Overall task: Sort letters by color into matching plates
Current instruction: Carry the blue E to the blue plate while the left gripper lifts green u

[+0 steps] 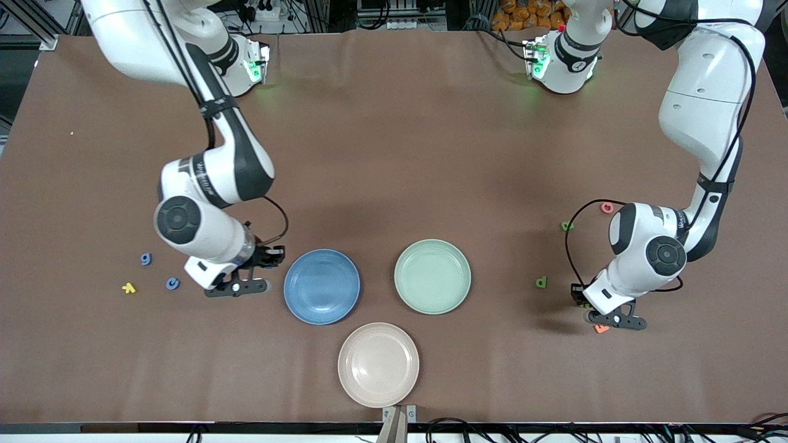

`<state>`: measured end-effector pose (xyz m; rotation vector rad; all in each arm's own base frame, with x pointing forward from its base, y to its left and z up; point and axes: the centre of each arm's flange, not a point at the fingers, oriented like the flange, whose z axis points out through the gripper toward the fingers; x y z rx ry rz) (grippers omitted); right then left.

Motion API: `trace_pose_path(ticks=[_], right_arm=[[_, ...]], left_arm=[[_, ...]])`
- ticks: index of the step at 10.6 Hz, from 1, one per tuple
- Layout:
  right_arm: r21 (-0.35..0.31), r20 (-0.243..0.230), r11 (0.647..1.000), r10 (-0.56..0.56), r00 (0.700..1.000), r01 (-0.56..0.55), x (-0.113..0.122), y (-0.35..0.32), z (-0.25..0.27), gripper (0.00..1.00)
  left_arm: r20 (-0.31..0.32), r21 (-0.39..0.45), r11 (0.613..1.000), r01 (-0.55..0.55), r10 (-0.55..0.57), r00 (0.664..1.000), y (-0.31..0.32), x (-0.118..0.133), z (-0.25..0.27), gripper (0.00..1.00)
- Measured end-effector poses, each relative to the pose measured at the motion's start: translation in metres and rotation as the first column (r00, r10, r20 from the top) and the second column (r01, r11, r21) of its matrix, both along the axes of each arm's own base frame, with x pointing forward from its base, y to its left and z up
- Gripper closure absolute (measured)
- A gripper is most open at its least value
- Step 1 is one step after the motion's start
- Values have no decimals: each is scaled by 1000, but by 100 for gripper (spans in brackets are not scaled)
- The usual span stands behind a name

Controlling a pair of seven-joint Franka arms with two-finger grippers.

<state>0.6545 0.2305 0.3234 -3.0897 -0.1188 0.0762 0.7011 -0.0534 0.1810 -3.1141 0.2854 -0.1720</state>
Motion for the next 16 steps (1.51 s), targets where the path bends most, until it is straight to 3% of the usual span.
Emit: trace_pose_path(ticks=[2,7,13,16], right_arm=[[-9,-11,1000,-27,1000,27,-3,31,-18,72],[-2,26,998,-70,997,70,-5,78,-56,72],[-1,40,997,-71,997,71,-10,96,-75,68],[-34,60,998,-51,997,53,-6,89,-75,35]], left_arm=[[0,0,1000,0,0,1000,0,0,0,74],[13,-10,1000,-1,1,1000,-7,3,7,74],[-37,-27,992,-120,119,992,-112,-15,25,74],[-44,-44,978,-203,201,979,-175,-32,47,74]])
